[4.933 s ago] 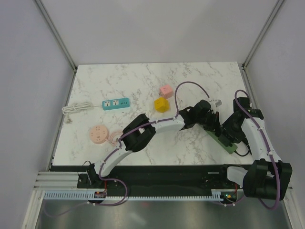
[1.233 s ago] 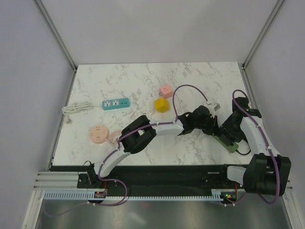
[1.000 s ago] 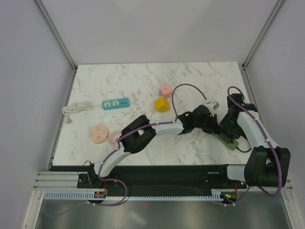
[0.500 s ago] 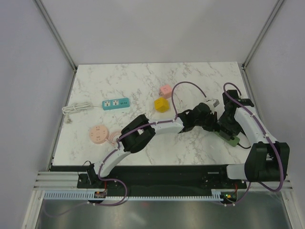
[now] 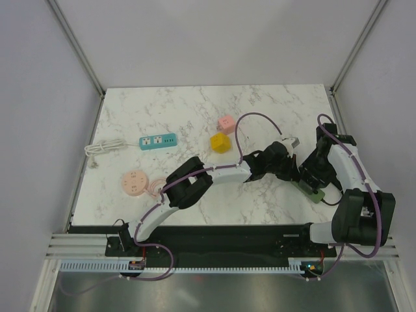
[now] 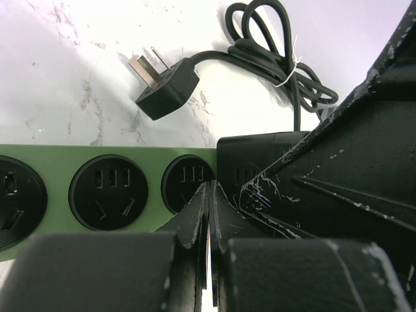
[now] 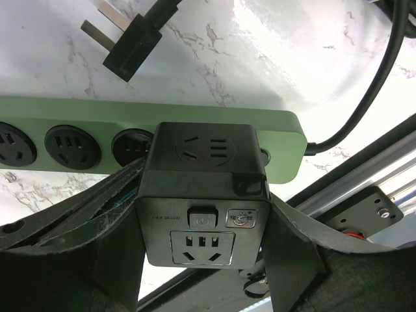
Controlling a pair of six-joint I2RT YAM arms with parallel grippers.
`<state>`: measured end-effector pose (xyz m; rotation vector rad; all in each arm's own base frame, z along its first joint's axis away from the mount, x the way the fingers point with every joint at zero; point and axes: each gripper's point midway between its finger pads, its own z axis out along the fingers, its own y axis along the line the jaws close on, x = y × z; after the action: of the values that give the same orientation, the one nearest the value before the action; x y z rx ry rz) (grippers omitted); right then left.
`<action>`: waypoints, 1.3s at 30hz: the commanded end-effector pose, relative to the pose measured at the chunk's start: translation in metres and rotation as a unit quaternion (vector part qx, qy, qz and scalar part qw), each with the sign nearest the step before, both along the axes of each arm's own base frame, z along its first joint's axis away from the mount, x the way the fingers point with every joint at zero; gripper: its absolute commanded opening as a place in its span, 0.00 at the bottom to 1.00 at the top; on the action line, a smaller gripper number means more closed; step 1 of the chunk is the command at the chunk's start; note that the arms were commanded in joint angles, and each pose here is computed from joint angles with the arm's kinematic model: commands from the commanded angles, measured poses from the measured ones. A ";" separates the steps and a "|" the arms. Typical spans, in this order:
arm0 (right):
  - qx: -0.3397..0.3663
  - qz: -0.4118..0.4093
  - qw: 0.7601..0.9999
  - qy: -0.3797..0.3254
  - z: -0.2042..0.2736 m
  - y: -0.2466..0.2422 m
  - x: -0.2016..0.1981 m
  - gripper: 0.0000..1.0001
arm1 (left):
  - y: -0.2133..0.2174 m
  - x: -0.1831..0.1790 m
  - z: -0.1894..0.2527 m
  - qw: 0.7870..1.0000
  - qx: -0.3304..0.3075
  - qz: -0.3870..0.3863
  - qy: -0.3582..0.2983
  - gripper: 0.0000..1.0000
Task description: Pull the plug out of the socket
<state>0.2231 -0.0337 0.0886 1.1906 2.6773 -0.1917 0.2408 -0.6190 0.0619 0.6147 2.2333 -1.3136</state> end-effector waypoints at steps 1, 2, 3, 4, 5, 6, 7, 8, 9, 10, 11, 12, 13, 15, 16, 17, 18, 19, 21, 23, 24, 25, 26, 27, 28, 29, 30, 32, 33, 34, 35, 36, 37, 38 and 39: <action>0.079 0.021 0.993 -0.079 0.034 0.029 0.035 0.00 | 0.056 -0.043 -0.133 0.980 0.194 -0.021 0.047 0.02; 0.080 0.022 0.994 -0.076 0.033 0.030 0.035 0.00 | 0.056 -0.042 -0.134 0.979 0.197 -0.020 0.046 0.02; 0.079 0.023 0.994 -0.077 0.035 0.029 0.037 0.00 | 0.056 -0.042 -0.133 0.979 0.197 -0.020 0.045 0.02; 0.080 0.021 0.994 -0.076 0.036 0.029 0.037 0.00 | 0.057 -0.043 -0.133 0.979 0.200 -0.022 0.046 0.02; 0.079 0.021 0.994 -0.078 0.036 0.029 0.038 0.00 | 0.056 -0.043 -0.133 0.979 0.200 -0.022 0.046 0.02; 0.079 0.021 0.993 -0.080 0.038 0.029 0.039 0.00 | 0.056 -0.042 -0.132 0.979 0.199 -0.021 0.045 0.02; 0.080 0.022 0.993 -0.079 0.039 0.029 0.039 0.00 | 0.056 -0.043 -0.133 0.978 0.201 -0.023 0.045 0.02; 0.079 0.023 0.994 -0.075 0.039 0.029 0.039 0.00 | 0.057 -0.043 -0.134 0.978 0.203 -0.023 0.046 0.02; 0.076 0.024 0.994 -0.077 0.042 0.029 0.040 0.00 | 0.055 -0.041 -0.132 0.978 0.201 -0.023 0.044 0.02; 0.076 0.023 0.994 -0.069 0.042 0.029 0.036 0.00 | 0.055 -0.042 -0.132 0.978 0.201 -0.024 0.044 0.02; 0.079 0.023 0.994 -0.067 0.041 0.030 0.035 0.00 | 0.056 -0.043 -0.135 0.977 0.205 -0.025 0.045 0.02; 0.081 0.023 0.994 -0.063 0.041 0.031 0.033 0.00 | 0.055 -0.042 -0.133 0.977 0.205 -0.026 0.045 0.02; 0.097 0.024 0.993 -0.057 0.041 0.037 0.029 0.00 | 0.055 -0.041 -0.133 0.977 0.205 -0.026 0.044 0.02; 0.095 0.020 0.994 -0.054 0.044 0.037 0.023 0.00 | 0.055 -0.042 -0.134 0.977 0.207 -0.028 0.045 0.02; 0.092 0.017 0.994 -0.053 0.044 0.035 0.020 0.00 | 0.054 -0.042 -0.134 0.977 0.208 -0.030 0.043 0.02; 0.092 0.018 0.994 -0.053 0.046 0.036 0.017 0.00 | 0.055 -0.042 -0.134 0.977 0.208 -0.029 0.043 0.02; 0.094 0.018 0.994 -0.044 0.043 0.037 0.012 0.00 | 0.055 -0.042 -0.135 0.976 0.211 -0.030 0.043 0.02; 0.103 0.020 0.994 -0.041 0.042 0.040 0.009 0.00 | 0.056 -0.041 -0.135 0.976 0.212 -0.029 0.043 0.02; 0.113 0.016 0.992 -0.044 0.042 0.043 0.008 0.00 | 0.056 -0.043 -0.136 0.975 0.216 -0.030 0.043 0.02; 0.119 0.016 0.991 -0.054 0.049 0.045 0.014 0.00 | 0.056 -0.042 -0.136 0.975 0.219 -0.028 0.040 0.02; 0.120 0.014 0.991 -0.050 0.051 0.044 0.014 0.00 | 0.056 -0.042 -0.136 0.974 0.219 -0.028 0.039 0.02; 0.123 0.014 0.991 -0.051 0.055 0.045 0.016 0.00 | 0.056 -0.043 -0.137 0.974 0.220 -0.030 0.039 0.02; 0.120 0.014 0.991 -0.059 0.062 0.044 0.022 0.00 | 0.056 -0.043 -0.137 0.974 0.220 -0.030 0.038 0.02; 0.118 0.012 0.991 -0.056 0.064 0.043 0.022 0.00 | 0.056 -0.042 -0.137 0.974 0.221 -0.029 0.038 0.02; 0.115 0.011 0.992 -0.054 0.065 0.042 0.022 0.00 | 0.056 -0.043 -0.137 0.974 0.221 -0.030 0.038 0.02; 0.113 0.009 0.992 -0.052 0.064 0.041 0.021 0.00 | 0.055 -0.042 -0.135 0.974 0.220 -0.030 0.038 0.02; 0.113 0.008 0.992 -0.050 0.062 0.041 0.020 0.00 | 0.056 -0.042 -0.137 0.974 0.222 -0.029 0.039 0.02; 0.118 0.006 0.992 -0.033 0.049 0.043 0.011 0.00 | 0.054 -0.043 -0.135 0.974 0.220 -0.030 0.039 0.02; 0.130 0.008 0.991 -0.034 0.043 0.048 0.011 0.00 | 0.054 -0.041 -0.134 0.975 0.218 -0.030 0.039 0.02; 0.140 0.007 0.990 -0.028 0.036 0.051 0.007 0.00 | 0.054 -0.041 -0.133 0.975 0.217 -0.030 0.041 0.02; 0.147 0.002 0.989 -0.025 0.029 0.054 0.003 0.00 | 0.054 -0.043 -0.132 0.975 0.214 -0.034 0.046 0.02; 0.149 0.000 0.989 -0.016 0.017 0.055 -0.004 0.00 | 0.055 -0.040 -0.131 0.975 0.213 -0.034 0.049 0.02; 0.130 -0.001 0.991 -0.013 0.014 0.049 -0.006 0.00 | 0.056 -0.040 -0.131 0.975 0.211 -0.035 0.055 0.02; 0.113 0.005 0.993 -0.017 0.018 0.042 -0.006 0.00 | 0.055 -0.038 -0.128 0.977 0.203 -0.038 0.060 0.02; 0.093 0.008 0.995 -0.021 0.022 0.035 -0.005 0.00 | 0.053 -0.039 -0.123 0.978 0.193 -0.043 0.062 0.02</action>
<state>0.2339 -0.0150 0.1214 1.2196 2.6145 0.0366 0.2367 -0.6211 0.0473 0.6741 2.2964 -1.2501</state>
